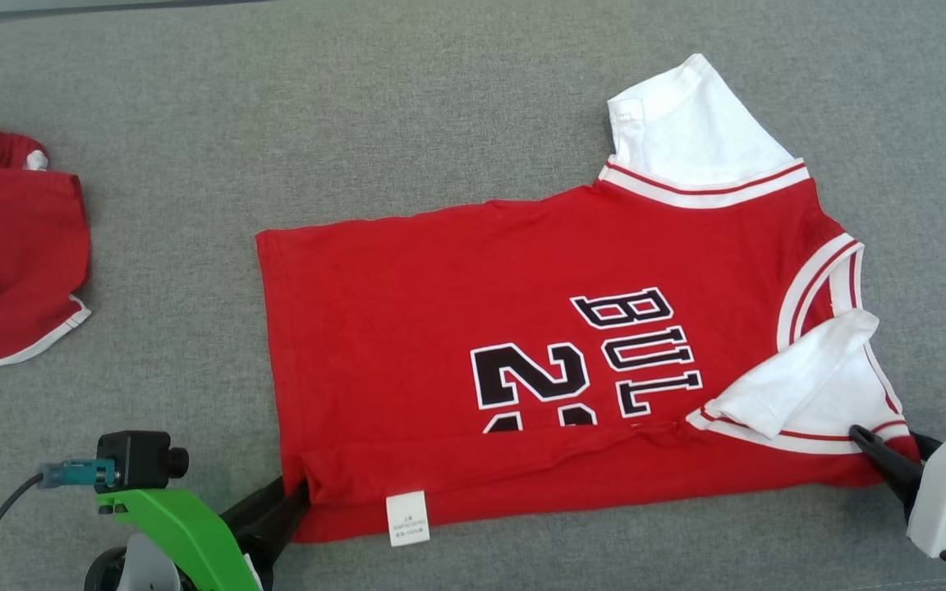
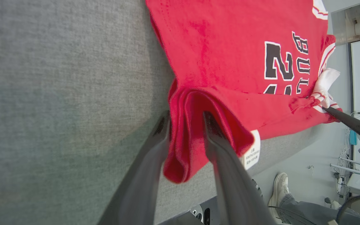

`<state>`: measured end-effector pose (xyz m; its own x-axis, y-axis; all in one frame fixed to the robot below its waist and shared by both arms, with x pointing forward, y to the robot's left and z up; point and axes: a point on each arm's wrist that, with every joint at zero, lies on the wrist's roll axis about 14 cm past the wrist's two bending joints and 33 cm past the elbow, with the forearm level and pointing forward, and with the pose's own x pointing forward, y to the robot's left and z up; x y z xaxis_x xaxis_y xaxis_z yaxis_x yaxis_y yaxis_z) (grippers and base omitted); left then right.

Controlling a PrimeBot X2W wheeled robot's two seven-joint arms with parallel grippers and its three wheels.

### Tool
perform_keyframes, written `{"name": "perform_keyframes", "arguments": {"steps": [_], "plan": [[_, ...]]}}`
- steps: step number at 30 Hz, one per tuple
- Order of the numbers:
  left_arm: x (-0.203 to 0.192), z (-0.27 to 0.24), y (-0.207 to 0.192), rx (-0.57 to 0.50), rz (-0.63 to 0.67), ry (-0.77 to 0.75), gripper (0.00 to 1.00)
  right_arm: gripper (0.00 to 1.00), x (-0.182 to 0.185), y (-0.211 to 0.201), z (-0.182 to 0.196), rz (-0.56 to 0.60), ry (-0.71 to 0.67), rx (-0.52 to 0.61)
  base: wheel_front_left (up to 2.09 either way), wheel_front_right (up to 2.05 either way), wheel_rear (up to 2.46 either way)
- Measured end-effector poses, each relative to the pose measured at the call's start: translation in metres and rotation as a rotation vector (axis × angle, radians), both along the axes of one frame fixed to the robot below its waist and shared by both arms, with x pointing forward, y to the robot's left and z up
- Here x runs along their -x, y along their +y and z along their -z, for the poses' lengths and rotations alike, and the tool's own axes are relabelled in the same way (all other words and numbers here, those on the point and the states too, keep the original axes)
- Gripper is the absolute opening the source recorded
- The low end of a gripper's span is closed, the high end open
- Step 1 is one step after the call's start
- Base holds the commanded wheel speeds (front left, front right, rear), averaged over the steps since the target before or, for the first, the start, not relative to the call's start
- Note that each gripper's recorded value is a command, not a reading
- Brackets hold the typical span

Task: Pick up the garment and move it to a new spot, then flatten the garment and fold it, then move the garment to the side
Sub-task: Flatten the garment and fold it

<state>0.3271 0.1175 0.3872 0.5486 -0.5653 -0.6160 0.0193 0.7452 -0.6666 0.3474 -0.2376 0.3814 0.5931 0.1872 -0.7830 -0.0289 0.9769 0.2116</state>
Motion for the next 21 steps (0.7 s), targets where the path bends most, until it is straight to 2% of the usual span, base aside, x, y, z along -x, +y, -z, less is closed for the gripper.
{"name": "perform_keyframes", "arguments": {"steps": [5, 9, 15, 21], "plan": [[-0.013, -0.007, 0.005, 0.005, -0.046, -0.036, 1.00, 1.00, -0.013, -0.007, -0.004, 0.005, -0.056, 0.031, 0.00, 0.00, 0.00], [-0.028, -0.011, 0.023, -0.019, -0.138, -0.065, 1.00, 1.00, -0.033, -0.014, -0.017, 0.002, -0.140, 0.075, 0.00, 0.00, 0.00], [-0.073, -0.023, 0.043, -0.076, -0.211, -0.175, 1.00, 1.00, -0.096, -0.013, -0.058, -0.034, -0.358, 0.150, 0.00, 0.00, 0.00], [-0.125, -0.028, 0.033, -0.102, -0.160, -0.259, 1.00, 1.00, -0.159, 0.009, -0.070, -0.128, -0.420, 0.189, 0.00, 0.00, 0.00]]}}
